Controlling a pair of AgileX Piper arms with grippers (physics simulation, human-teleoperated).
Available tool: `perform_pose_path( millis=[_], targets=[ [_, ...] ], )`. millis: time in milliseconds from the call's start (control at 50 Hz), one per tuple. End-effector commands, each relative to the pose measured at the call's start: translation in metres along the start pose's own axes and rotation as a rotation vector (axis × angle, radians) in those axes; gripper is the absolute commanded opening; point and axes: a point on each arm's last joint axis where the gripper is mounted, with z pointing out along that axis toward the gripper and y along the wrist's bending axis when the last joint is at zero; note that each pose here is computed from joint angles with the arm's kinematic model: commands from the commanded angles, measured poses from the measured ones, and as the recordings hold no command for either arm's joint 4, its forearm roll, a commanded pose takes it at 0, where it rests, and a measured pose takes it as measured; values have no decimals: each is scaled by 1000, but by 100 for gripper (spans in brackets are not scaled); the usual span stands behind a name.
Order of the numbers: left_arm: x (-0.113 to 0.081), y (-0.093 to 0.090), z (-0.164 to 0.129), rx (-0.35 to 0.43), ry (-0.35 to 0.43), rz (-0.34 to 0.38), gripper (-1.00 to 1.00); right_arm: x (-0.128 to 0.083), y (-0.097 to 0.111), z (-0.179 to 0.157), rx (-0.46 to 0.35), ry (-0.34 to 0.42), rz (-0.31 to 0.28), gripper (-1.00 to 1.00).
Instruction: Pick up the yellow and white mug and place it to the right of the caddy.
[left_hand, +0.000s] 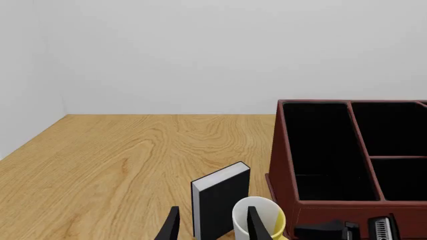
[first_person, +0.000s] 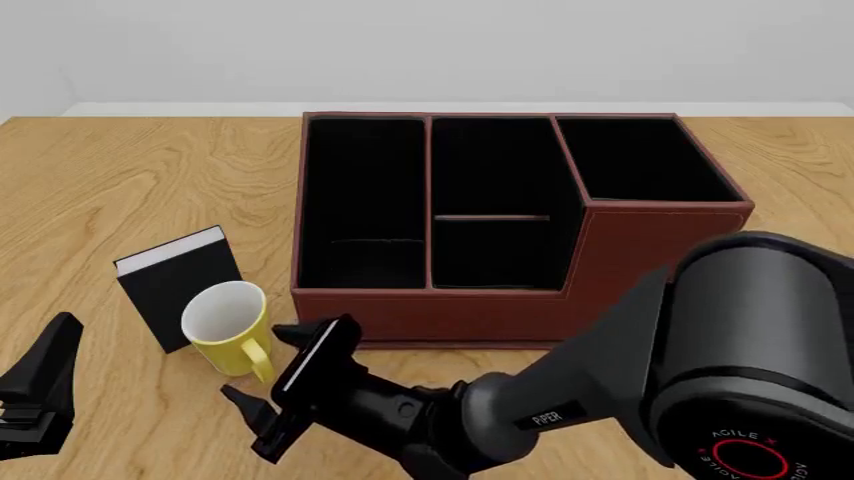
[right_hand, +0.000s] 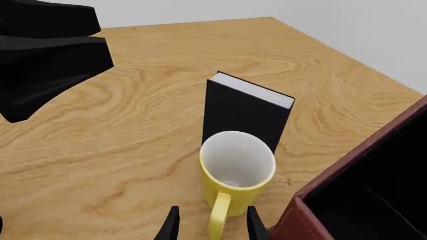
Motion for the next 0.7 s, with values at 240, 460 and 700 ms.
perform_pose_path(
  millis=[240, 460, 700],
  targets=[
    [0, 0, 0, 0, 0, 0, 100, 5, 1, 6, -2, 9, 8, 100],
    [0, 0, 0, 0, 0, 0, 100, 8, 3, 9, -6, 13, 13, 100],
    [0, 0, 0, 0, 0, 0, 100, 12, 1, 10, -2, 19, 16, 100]
  ],
)
